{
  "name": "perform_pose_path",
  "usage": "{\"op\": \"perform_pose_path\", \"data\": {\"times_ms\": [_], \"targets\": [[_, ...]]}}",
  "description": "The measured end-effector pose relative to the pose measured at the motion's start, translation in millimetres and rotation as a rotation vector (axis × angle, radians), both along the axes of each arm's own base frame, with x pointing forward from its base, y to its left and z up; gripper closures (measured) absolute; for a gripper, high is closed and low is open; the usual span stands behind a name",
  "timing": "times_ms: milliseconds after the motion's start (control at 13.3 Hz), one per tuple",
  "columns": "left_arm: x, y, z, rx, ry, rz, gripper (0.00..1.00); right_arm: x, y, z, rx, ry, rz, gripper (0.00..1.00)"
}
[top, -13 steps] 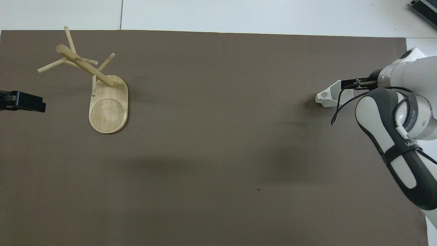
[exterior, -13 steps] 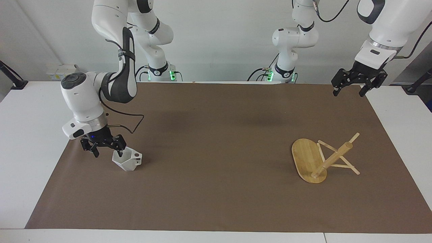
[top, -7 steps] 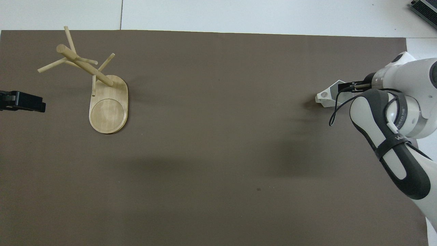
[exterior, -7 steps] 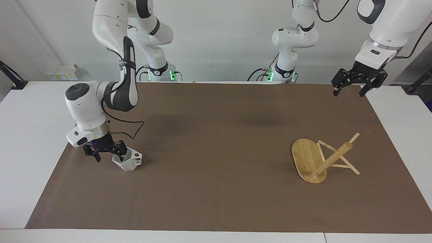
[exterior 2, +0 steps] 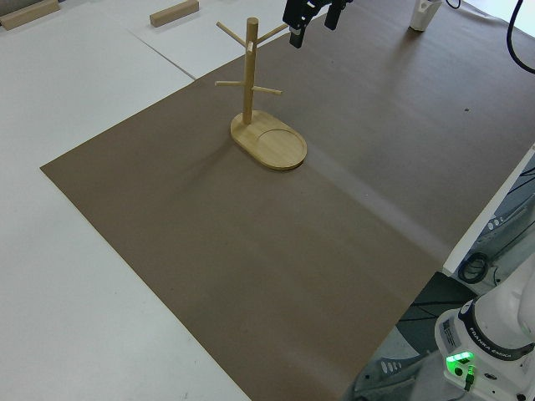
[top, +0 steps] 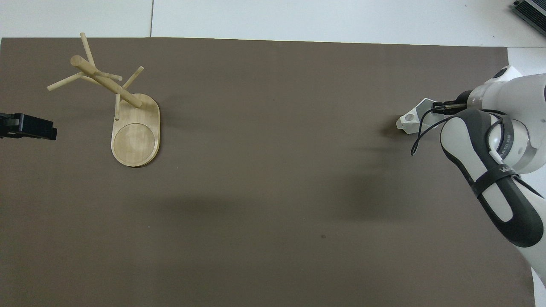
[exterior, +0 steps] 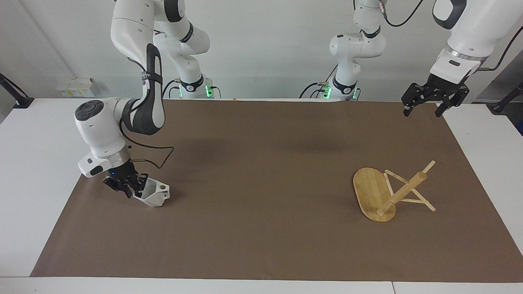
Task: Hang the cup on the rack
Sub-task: 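Lift the white cup with the right gripper toward the wooden rack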
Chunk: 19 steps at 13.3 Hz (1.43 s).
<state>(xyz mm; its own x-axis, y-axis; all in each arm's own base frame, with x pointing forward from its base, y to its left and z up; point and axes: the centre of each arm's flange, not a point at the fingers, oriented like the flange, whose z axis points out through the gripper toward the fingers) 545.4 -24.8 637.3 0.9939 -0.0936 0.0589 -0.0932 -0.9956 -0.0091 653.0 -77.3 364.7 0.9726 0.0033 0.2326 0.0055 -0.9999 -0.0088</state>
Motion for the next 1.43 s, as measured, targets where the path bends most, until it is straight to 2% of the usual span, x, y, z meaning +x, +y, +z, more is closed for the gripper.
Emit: {"op": "perform_pose_path", "data": {"times_ms": [75,151,452,679,980,1206,1433], "targets": [[0.0,0.0,0.0,0.000,0.000,0.000,0.00,0.1,0.2,0.4,0.005,-0.001,-0.003,0.91],[0.0,0.0,0.0,0.000,0.000,0.000,0.00,0.7,2.4,4.9,0.020,-0.010,-0.010,0.95],[0.0,0.5,0.0,0.000,0.000,0.001,0.00,-0.2,5.9,8.5,0.055,0.023,-0.017,0.95],[0.0,0.3,0.0,0.000,0.000,0.001,0.00,1.0,24.3,47.8,0.085,0.075,0.025,0.96],[0.0,0.3,0.0,0.000,0.000,0.001,0.00,-9.5,81.4,108.4,0.148,0.056,0.121,0.96],[0.0,0.4,0.0,0.000,0.000,0.001,0.00,-18.8,145.0,138.1,0.327,0.016,0.153,0.96],[0.0,0.3,0.0,0.000,0.000,0.001,0.00,-32.4,215.8,155.5,0.580,0.036,0.135,0.96]]}}
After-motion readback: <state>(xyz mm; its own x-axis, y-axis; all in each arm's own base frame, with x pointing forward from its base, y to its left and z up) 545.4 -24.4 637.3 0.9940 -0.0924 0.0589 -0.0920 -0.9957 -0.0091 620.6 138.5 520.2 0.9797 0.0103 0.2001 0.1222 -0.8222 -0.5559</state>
